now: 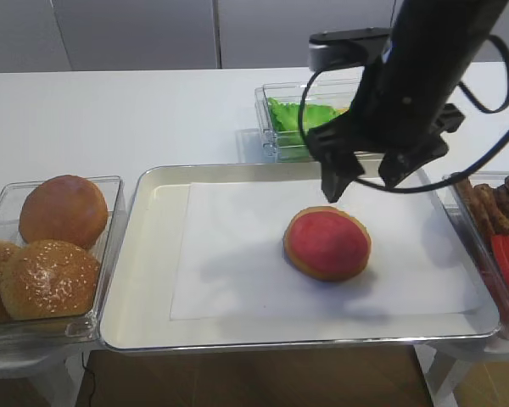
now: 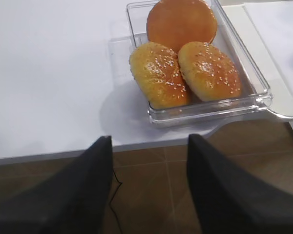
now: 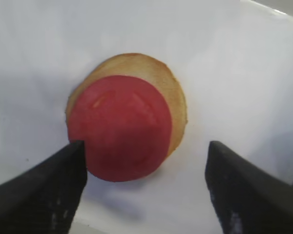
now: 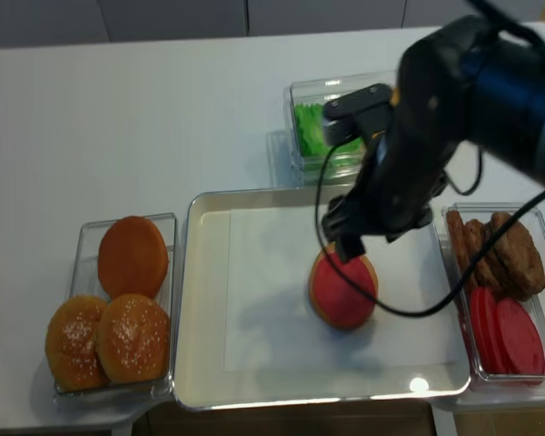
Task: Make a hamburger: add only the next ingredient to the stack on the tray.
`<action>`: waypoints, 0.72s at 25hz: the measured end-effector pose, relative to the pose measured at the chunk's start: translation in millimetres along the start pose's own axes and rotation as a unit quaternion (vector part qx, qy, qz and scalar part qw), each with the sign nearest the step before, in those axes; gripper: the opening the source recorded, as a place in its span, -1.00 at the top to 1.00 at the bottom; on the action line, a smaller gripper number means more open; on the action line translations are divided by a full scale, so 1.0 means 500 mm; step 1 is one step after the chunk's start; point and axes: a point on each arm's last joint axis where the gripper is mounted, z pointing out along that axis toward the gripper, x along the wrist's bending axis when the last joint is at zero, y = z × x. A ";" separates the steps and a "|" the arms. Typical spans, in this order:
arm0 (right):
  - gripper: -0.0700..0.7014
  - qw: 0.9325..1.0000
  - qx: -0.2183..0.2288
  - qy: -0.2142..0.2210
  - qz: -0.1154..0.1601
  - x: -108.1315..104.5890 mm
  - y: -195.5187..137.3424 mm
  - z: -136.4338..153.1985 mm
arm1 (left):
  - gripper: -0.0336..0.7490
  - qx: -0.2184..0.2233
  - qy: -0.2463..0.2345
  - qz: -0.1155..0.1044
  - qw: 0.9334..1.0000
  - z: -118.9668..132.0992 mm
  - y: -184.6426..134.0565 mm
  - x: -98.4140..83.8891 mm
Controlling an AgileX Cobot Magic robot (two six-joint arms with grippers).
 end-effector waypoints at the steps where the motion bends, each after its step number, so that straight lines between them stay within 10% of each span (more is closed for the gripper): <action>1: -0.66 1.000 -0.004 0.005 0.010 -0.014 0.000 -0.010 | -0.03 0.000 0.000 0.000 1.000 0.000 0.000 0.000; 12: -0.46 0.989 -0.052 -0.029 0.135 -0.197 -0.060 -0.153 | -0.03 0.000 0.000 0.000 1.000 0.000 0.000 0.000; 18: -0.43 0.985 -0.081 -0.049 0.143 -0.182 -0.173 -0.202 | -0.03 0.000 0.000 0.000 1.000 0.000 0.000 0.000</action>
